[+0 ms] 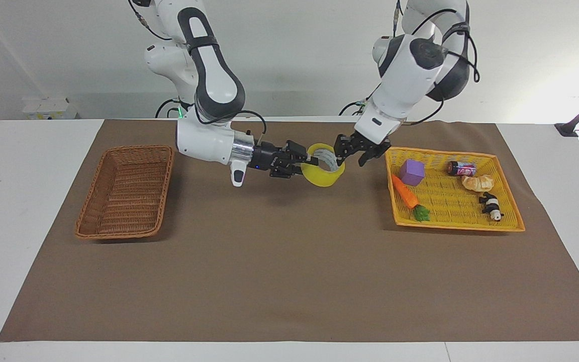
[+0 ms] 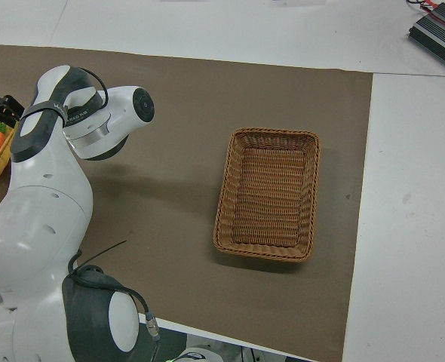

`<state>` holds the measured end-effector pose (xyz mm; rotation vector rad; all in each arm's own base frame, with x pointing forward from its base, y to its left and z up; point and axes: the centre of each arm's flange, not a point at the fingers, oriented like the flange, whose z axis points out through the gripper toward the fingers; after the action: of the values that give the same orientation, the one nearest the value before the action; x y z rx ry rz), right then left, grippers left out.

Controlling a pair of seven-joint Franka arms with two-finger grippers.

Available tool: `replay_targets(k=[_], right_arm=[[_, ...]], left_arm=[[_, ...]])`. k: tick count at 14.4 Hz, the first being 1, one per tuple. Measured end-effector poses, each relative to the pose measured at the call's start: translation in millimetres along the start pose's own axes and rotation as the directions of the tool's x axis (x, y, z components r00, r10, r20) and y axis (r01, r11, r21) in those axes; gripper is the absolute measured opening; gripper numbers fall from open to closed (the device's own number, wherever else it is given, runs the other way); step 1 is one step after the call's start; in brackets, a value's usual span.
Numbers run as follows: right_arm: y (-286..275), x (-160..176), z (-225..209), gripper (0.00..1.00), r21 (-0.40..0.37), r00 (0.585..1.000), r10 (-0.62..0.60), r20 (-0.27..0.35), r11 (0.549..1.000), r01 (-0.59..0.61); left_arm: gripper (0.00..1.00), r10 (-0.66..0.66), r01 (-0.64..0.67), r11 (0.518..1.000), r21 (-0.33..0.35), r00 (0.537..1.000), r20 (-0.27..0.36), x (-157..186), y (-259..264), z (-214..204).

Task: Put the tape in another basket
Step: 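Open the left gripper and withdraw it while the right gripper holds the tape, then carry the tape with the right gripper over the wicker basket and lower it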

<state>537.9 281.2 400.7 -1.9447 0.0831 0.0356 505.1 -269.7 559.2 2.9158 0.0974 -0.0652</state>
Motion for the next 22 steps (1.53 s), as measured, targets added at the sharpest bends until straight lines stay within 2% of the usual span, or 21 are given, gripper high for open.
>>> replay_targets(k=[1, 3, 5, 7, 9, 11, 14, 17, 19, 22], right_arm=[[1.0, 0.3, -1.1, 0.56, -0.012, 1.0, -0.007, 0.004, 1.0, 0.007], [6.7, 4.9, -11.1, 0.54, -0.055, 1.0, -0.029, 0.011, 0.998, 0.03], [19.9, 17.2, -41.3, 0.54, -0.081, 0.999, -0.03, 0.021, 0.996, 0.032], [43.0, 35.5, -100.3, 0.54, -0.104, 1.0, -0.013, 0.022, 0.994, 0.015], [73.6, 48.9, -179.8, 0.54, -0.134, 1.0, 0.005, 0.005, 0.991, -0.004], [105.4, 49.6, -258.9, 0.54, -0.152, 1.0, 0.018, -0.024, 0.988, -0.022], [148.0, 28.1, -377.0, 0.54, -0.219, 0.998, 0.038, -0.048, 0.975, -0.048], [193.7, -19.2, -474.2, 0.54, -0.274, 0.999, 0.005, -0.04, 0.962, -0.016], [226.4, -43.8, -504.9, 0.54, -0.281, 0.999, -0.022, -0.03, 0.96, 0.012], [264.8, -49.4, -493.8, 0.54, -0.264, 1.0, -0.02, -0.009, 0.964, 0.017]], left_arm=[[0.97, -0.022, 0.023, 1.0, 0.022, 1.0, -0.013, 5.4, -18.5, -24.2], [0.99, -0.066, 0.069, 0.995, 0.072, 0.997, -0.042, 18.0, -62.0, -58.0], [0.99, -0.072, 0.077, 0.991, 0.111, 0.996, -0.049, 37.6, -122.8, -75.0], [0.99, -0.048, 0.056, 0.989, 0.139, 0.997, -0.059, 57.6, -210.8, -92.8], [1.0, -0.041, 0.05, 0.989, 0.14, 0.997, -0.067, 62.8, -304.3, -111.5], [1.0, -0.061, 0.071, 0.988, 0.139, 0.995, -0.075, 59.5, -345.5, -120.4], [1.0, -0.033, 0.041, 0.989, 0.141, 0.998, -0.058, 60.2, -328.7, -115.6], [1.0, 0.012, -0.005, 0.985, 0.17, 0.999, -0.045, 60.8, -307.3, -113.7], [1.0, 0.094, -0.091, 0.969, 0.228, 0.996, -0.003, 56.6, -264.4, -114.2], [1.0, 0.187, -0.199, 0.946, 0.254, 0.98, 0.071, 44.0, -190.0, -115.2]])
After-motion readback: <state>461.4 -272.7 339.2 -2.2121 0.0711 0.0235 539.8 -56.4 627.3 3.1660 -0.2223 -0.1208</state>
